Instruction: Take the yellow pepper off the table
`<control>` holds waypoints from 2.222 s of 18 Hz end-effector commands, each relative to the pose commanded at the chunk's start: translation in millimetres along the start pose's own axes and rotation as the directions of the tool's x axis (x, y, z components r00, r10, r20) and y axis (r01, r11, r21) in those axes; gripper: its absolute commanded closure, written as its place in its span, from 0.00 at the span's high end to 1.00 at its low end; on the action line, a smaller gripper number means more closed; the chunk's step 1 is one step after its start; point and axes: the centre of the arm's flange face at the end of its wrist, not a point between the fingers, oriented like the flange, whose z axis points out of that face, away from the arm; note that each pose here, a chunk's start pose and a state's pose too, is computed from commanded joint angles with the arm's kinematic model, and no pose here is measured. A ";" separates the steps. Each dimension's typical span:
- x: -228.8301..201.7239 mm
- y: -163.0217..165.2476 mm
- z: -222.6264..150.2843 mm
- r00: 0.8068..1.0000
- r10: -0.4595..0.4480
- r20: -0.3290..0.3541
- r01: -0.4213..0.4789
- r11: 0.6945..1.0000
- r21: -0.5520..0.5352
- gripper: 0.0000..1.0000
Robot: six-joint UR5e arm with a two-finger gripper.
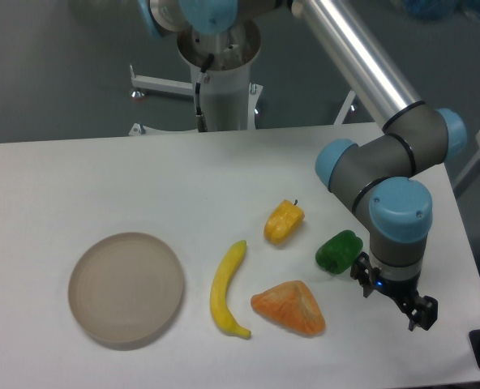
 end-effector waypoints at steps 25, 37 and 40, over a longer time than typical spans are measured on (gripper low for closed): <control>151.0 38.8 -68.0 0.942 -0.124 -0.312 0.086 0.987 -0.133 1.00; 196.8 30.0 -37.5 0.919 -0.242 -0.313 0.208 0.969 -0.136 1.00; 201.2 23.3 -31.8 0.927 -0.235 -0.292 0.205 0.970 -0.129 1.00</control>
